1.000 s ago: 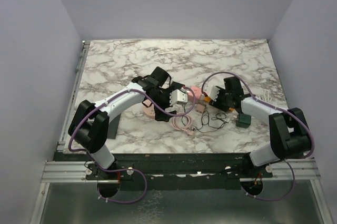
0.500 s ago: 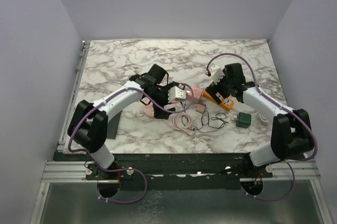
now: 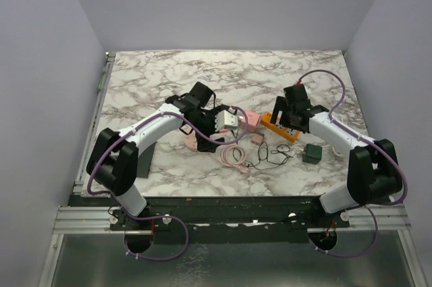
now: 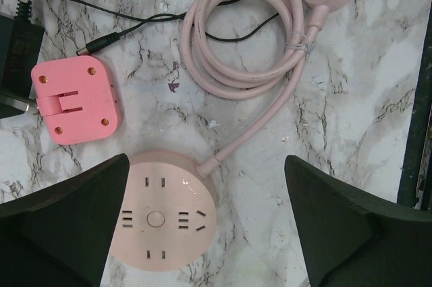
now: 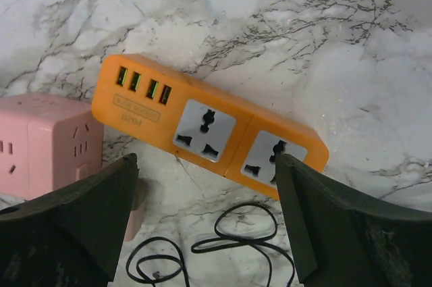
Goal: Insert the plug
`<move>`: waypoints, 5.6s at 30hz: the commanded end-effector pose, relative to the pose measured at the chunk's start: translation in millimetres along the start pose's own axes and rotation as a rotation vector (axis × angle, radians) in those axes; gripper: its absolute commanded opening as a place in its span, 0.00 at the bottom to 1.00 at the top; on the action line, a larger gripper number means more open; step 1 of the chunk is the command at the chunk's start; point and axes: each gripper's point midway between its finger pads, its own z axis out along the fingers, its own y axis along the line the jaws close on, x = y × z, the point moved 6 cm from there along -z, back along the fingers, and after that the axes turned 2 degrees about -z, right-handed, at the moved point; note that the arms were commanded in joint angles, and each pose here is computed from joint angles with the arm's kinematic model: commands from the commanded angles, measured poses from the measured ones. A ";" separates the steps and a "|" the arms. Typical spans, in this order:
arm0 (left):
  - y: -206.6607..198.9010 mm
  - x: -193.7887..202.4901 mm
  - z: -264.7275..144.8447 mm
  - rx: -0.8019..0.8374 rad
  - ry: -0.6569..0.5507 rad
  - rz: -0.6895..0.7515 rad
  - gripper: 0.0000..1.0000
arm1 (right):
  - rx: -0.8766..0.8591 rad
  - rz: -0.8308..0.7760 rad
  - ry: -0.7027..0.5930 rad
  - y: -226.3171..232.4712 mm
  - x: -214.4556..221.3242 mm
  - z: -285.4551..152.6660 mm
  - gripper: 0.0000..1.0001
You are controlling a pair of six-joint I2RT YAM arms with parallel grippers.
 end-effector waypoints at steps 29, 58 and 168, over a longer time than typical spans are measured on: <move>60.6 44.7 14.0 -0.276 0.135 -0.138 0.99 | 0.298 0.199 0.004 -33.4 65.7 -0.5 0.41; 32.6 80.6 -9.6 -0.183 0.151 -0.030 0.99 | -0.586 -0.528 -0.148 90.0 11.6 -13.5 1.00; -44.1 -1.9 -105.2 -0.249 -0.247 0.462 0.99 | -0.642 -0.982 -0.199 129.1 -50.1 77.4 0.11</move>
